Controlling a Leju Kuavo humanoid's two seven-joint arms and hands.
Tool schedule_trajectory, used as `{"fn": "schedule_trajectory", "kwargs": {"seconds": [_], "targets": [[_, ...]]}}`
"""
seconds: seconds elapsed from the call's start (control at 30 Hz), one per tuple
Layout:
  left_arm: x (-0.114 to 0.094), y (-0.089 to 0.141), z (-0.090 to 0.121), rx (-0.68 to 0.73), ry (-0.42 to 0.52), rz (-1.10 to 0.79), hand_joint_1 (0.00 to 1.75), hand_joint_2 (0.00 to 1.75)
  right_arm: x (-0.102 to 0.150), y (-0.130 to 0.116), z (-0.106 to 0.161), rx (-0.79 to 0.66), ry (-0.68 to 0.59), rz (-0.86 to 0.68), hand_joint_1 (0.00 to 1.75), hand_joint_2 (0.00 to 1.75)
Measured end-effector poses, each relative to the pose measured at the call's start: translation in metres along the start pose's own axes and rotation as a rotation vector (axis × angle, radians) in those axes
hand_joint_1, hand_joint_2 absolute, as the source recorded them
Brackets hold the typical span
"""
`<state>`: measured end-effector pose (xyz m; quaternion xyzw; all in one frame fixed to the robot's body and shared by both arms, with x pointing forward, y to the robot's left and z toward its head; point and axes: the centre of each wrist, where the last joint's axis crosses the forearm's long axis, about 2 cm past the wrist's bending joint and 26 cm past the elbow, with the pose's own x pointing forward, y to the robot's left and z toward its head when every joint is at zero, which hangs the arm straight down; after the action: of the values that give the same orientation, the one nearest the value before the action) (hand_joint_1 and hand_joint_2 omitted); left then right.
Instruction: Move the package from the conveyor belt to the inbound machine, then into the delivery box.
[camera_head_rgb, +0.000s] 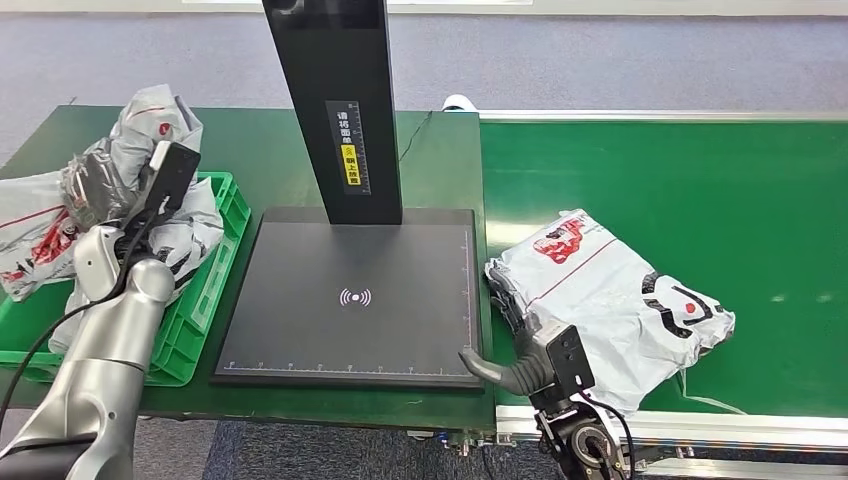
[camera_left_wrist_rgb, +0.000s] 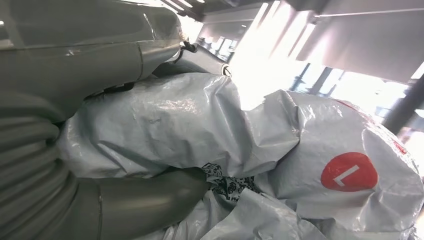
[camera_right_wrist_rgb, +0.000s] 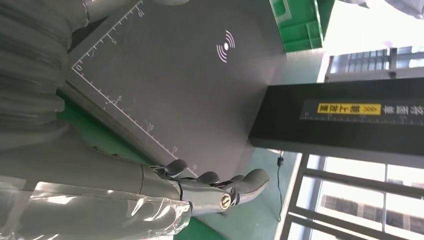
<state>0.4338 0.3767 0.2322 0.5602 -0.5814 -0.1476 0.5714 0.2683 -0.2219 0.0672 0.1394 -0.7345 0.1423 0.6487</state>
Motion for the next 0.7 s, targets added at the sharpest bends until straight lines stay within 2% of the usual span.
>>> {"fn": "schedule_trajectory", "kwargs": {"seconds": [0.13,0.27,0.37,0.7], "targets": [[-0.012,0.001,-0.012,-0.081,0.062,-0.085,1.75,1.75,0.000,0.001,-0.002,0.013,0.009,0.012,0.00,1.75],[-0.020,-0.010,-0.014,-0.381,0.109,-0.183,1.75,1.75,0.000,0.000,-0.006,0.030,0.014,0.024,0.00,1.75],[-0.028,-0.018,-0.011,-0.547,0.124,-0.148,1.75,1.75,0.000,-0.001,-0.010,0.044,0.019,0.030,0.00,1.75],[-0.036,-0.020,-0.015,-0.618,0.150,-0.123,1.75,1.75,-0.001,-0.003,-0.017,0.052,0.029,0.036,0.00,1.75]]}}
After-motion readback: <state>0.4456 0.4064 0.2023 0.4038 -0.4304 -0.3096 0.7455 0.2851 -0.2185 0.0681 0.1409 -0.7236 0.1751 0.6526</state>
